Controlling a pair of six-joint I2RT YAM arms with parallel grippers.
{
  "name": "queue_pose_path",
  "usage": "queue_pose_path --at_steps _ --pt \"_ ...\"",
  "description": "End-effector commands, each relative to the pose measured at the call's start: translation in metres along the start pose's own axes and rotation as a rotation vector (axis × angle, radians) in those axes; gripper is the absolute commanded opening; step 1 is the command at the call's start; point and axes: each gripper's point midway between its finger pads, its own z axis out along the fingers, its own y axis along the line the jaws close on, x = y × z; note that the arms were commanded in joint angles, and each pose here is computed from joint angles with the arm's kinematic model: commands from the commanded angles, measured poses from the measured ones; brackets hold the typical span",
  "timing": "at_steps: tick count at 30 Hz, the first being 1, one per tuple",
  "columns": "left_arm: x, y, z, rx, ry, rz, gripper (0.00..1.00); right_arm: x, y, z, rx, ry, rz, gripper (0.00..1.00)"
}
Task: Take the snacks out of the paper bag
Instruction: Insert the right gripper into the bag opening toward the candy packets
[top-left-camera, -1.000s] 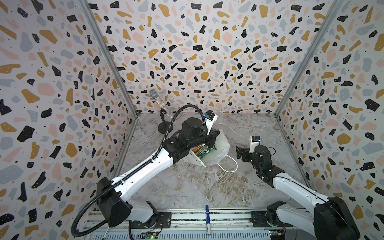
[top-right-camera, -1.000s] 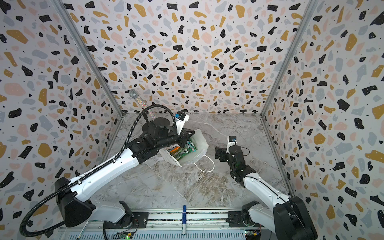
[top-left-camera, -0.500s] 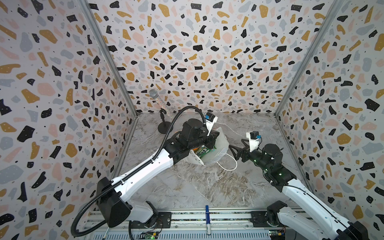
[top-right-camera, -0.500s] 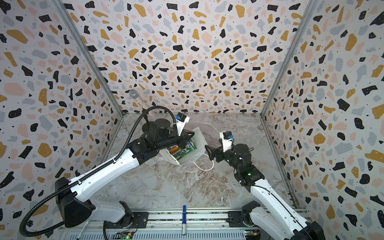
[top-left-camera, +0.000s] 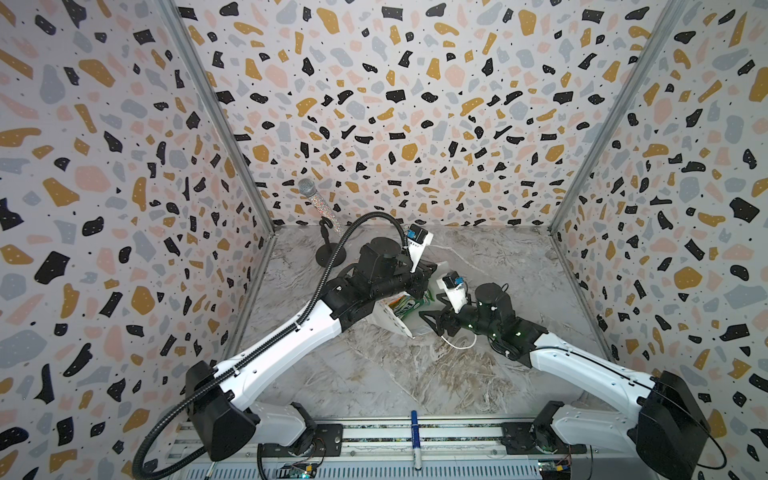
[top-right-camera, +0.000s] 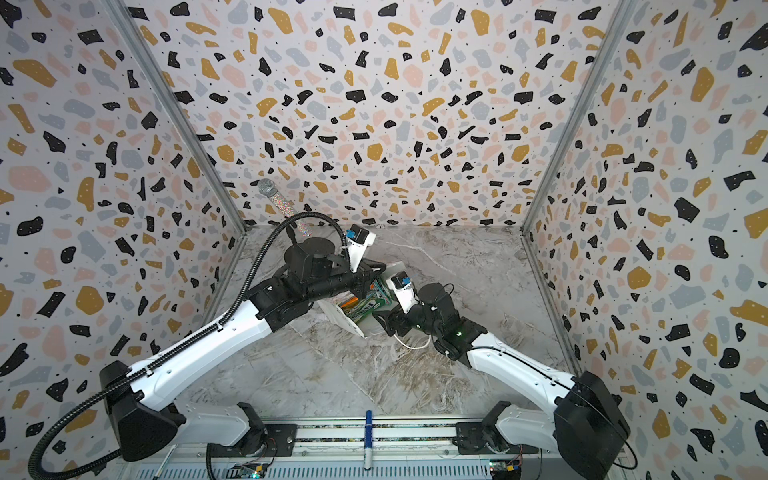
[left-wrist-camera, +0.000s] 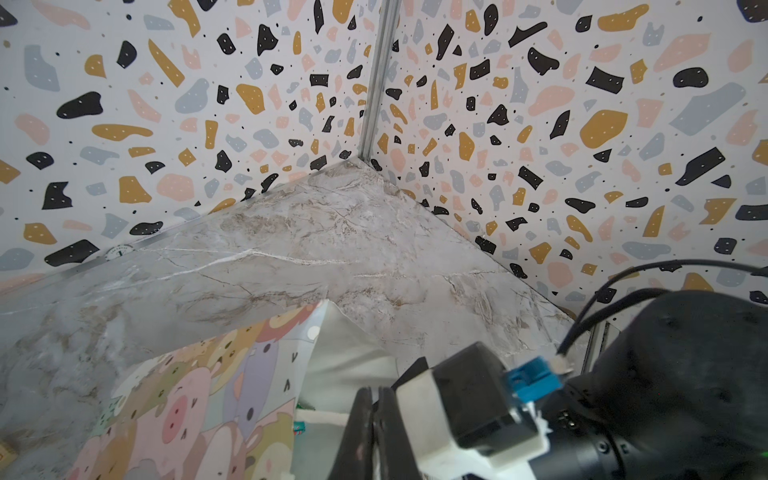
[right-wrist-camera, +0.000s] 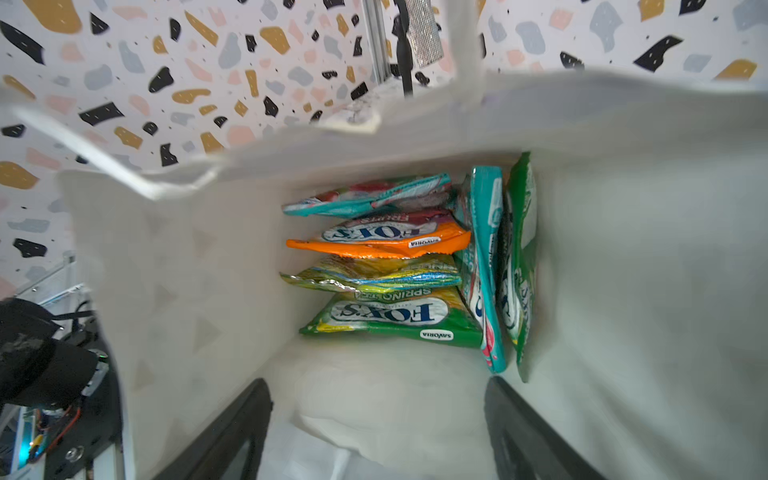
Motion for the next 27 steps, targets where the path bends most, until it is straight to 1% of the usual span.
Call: queue_pose_path --at_steps 1,9,13,17,22,27 --pt "-0.011 -0.004 -0.010 -0.005 -0.047 0.050 0.00 -0.001 -0.004 0.001 0.051 -0.001 -0.026 0.81" --pt "-0.013 0.015 -0.015 -0.121 -0.049 0.119 0.00 0.037 -0.010 0.009 0.105 0.107 -0.039 0.81" --pt "-0.015 0.025 -0.018 -0.178 -0.052 0.152 0.00 0.051 -0.010 0.009 0.118 0.135 -0.055 0.80" --pt "-0.016 0.029 -0.020 -0.205 -0.056 0.187 0.00 0.063 -0.011 0.012 0.128 0.167 -0.068 0.80" --pt "-0.011 0.032 -0.020 -0.218 -0.060 0.207 0.00 0.068 -0.011 0.018 0.138 0.191 -0.085 0.80" --pt "-0.007 0.038 -0.022 -0.246 -0.082 0.211 0.00 0.058 -0.013 0.025 0.169 0.180 -0.104 0.78"
